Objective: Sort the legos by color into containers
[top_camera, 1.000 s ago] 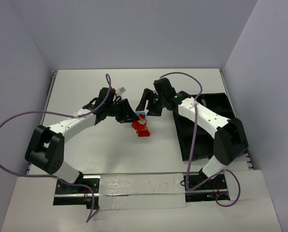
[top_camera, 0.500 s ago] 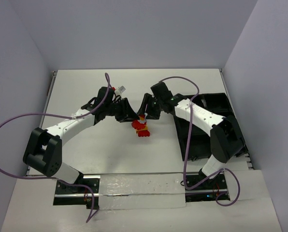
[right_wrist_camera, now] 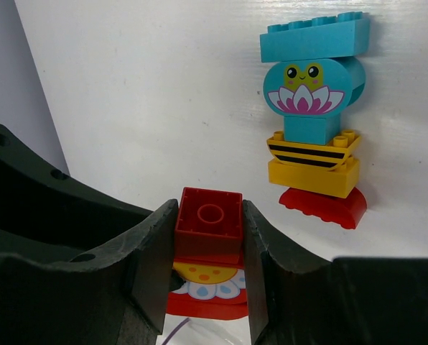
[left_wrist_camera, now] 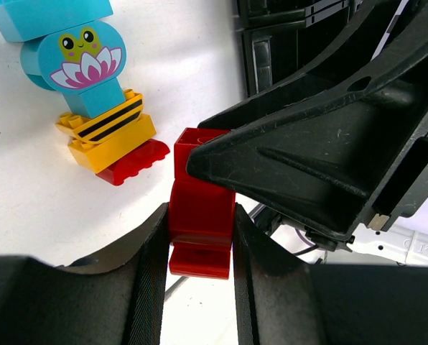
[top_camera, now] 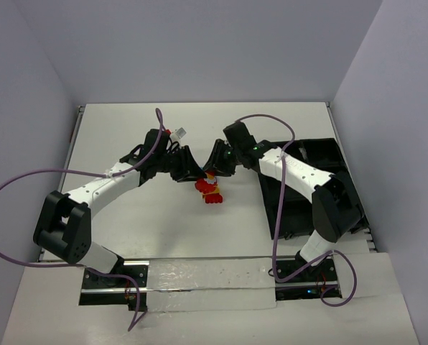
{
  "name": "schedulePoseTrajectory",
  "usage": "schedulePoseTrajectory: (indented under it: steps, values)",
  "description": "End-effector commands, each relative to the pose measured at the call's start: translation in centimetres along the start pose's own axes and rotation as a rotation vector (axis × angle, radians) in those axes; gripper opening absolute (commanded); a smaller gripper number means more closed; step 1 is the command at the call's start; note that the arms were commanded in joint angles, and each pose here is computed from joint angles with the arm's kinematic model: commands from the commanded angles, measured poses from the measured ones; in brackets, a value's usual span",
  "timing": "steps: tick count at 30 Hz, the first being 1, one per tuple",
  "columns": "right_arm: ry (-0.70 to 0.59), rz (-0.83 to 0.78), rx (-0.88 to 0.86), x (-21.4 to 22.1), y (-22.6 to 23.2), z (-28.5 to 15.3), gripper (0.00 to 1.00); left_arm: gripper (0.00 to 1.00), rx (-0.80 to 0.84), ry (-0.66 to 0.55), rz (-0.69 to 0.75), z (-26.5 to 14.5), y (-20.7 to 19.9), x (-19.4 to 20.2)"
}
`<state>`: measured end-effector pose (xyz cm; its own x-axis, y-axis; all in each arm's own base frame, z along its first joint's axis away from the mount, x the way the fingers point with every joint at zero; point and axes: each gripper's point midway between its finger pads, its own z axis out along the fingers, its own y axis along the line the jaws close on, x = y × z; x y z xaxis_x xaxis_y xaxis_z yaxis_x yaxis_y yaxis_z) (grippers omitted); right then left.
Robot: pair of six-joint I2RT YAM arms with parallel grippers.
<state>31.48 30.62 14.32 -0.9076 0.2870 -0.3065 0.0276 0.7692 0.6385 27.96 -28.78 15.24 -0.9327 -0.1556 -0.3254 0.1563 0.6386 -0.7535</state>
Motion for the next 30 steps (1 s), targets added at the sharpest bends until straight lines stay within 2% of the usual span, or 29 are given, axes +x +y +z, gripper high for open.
schedulePoseTrajectory:
  steps: [1, 8, 13, 17, 18, 20, 23, 30]
  values:
    - [-0.079, 0.011, -0.028, -2.9, 0.7, -1.2, 0.00, 0.00, 0.067, -0.070, 0.072, -1.7, -3.1, -1.8]
    - [-0.110, 0.100, -0.144, -6.0, 1.3, -3.0, 0.00, 0.00, 0.067, -0.062, 0.064, -1.2, -2.7, -1.6]
    - [-0.181, 0.106, -0.117, -8.0, 1.0, -4.2, 0.00, 0.00, 0.067, -0.063, 0.065, -1.1, -2.8, -1.4]
    - [-0.277, 0.067, 0.064, -10.0, -2.4, -5.0, 0.00, 0.00, 0.053, -0.065, 0.068, -1.3, -2.6, -1.4]
    - [-0.340, 0.048, 0.125, -11.3, -3.3, -5.5, 0.00, 0.00, 0.050, -0.069, 0.073, -1.4, -2.7, -1.5]
    - [-0.436, 0.030, 0.324, -13.1, -7.4, -7.3, 0.00, 0.00, 0.032, -0.078, 0.082, -1.8, -2.7, -1.6]
    - [-0.513, 0.029, 0.440, -15.5, -11.1, -9.3, 0.00, 0.00, 0.017, -0.087, 0.089, -1.9, -2.7, -2.0]
    - [-0.541, 0.056, 0.615, -18.2, -17.7, -11.1, 0.01, 0.00, 0.013, -0.085, 0.082, -1.6, -2.8, -2.3]
